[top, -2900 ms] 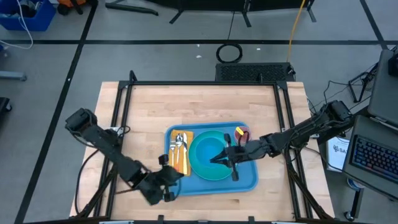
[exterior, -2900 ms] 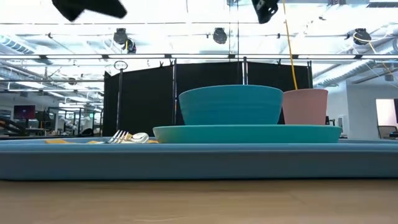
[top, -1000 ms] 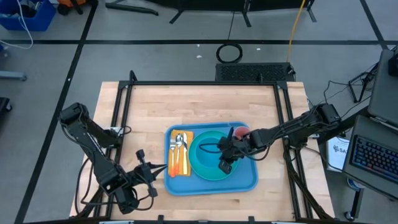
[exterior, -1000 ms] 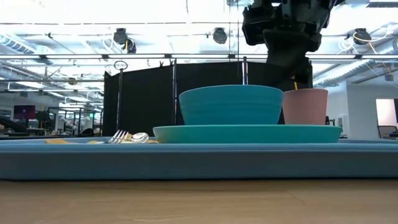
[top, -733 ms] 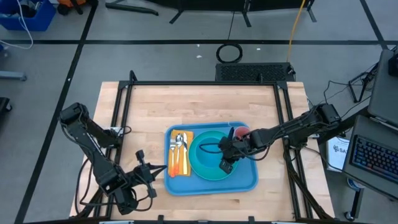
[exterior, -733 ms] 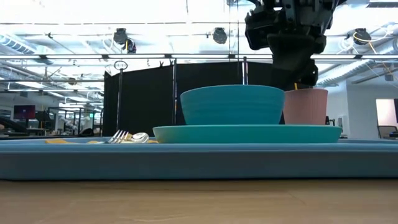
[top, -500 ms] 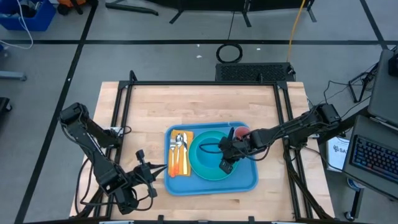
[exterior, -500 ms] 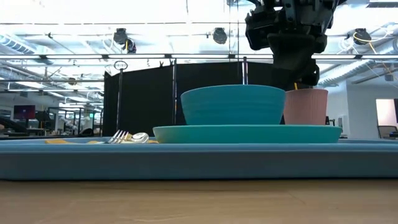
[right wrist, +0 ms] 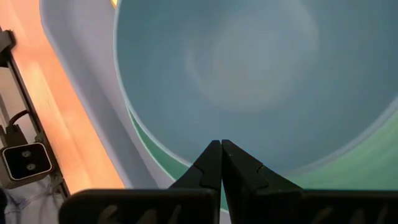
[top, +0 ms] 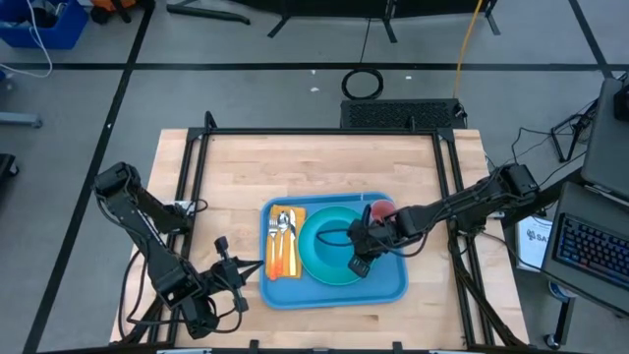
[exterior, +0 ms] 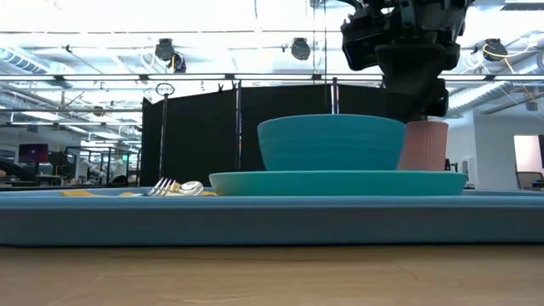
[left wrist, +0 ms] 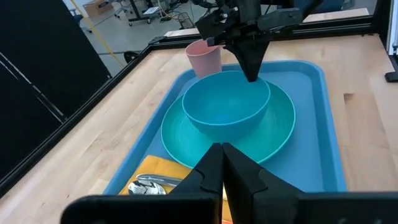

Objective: Set up tray
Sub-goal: Adjust the blue bowl on the blue plate, then return to Home Position

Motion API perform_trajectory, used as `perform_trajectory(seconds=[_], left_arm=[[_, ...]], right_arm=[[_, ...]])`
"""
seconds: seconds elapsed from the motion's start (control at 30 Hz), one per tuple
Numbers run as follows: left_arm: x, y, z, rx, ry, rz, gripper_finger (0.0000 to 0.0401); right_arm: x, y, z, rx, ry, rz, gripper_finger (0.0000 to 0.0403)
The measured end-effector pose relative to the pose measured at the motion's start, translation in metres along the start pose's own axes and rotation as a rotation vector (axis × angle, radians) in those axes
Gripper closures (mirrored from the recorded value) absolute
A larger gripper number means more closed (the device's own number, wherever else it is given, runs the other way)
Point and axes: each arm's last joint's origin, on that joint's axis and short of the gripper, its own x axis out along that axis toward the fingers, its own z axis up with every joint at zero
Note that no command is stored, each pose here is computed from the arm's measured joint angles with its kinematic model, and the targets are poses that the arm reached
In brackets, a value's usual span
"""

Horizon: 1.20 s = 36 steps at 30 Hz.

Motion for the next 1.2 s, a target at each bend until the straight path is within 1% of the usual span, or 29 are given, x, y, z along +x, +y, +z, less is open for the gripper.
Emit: perform_trajectory(seconds=[0.2,0.33,0.57,0.67,0.77,0.9,1.03,1.13,1.2], left_arm=[[0.0,0.0,0.0,0.0,0.0,0.0,0.037],[0.0,0.0,0.0,-0.001,0.0,0.0,0.0374],[0.0,0.0,0.0,-0.003,0.0,0.0,0.0397],[0.0,0.0,0.0,-0.001,0.0,0.0,0.0394],[0.0,0.0,0.0,0.013,0.001,0.002,0.0381],[0.004,0.002,0.001,0.017,0.017,0.006,0.0368],[0.009,0.002,0.002,-0.007,0.05,-0.006,0.0369],[0.009,0.003,0.002,-0.015,0.031,0.006,0.0383],[0.009,0.002,0.003,-0.019,0.016,0.013,0.0395]], right_arm=[[0.0,0.001,-0.003,0.008,0.012,0.003,0.0403],[0.0,0.002,-0.003,0.01,0.022,0.014,0.0403],[0.0,0.002,-0.003,0.005,0.022,0.016,0.0403],[0.0,0.003,-0.002,-0.014,0.015,0.024,0.0403],[0.0,0.005,-0.001,-0.028,-0.003,0.046,0.0403],[0.0,0.008,0.002,-0.065,-0.033,0.082,0.0403],[-0.005,0.011,0.004,-0.109,-0.069,0.102,0.0403],[-0.017,0.014,0.005,-0.173,-0.16,0.09,0.0403],[-0.028,0.016,0.005,-0.238,-0.255,0.066,0.0403]])
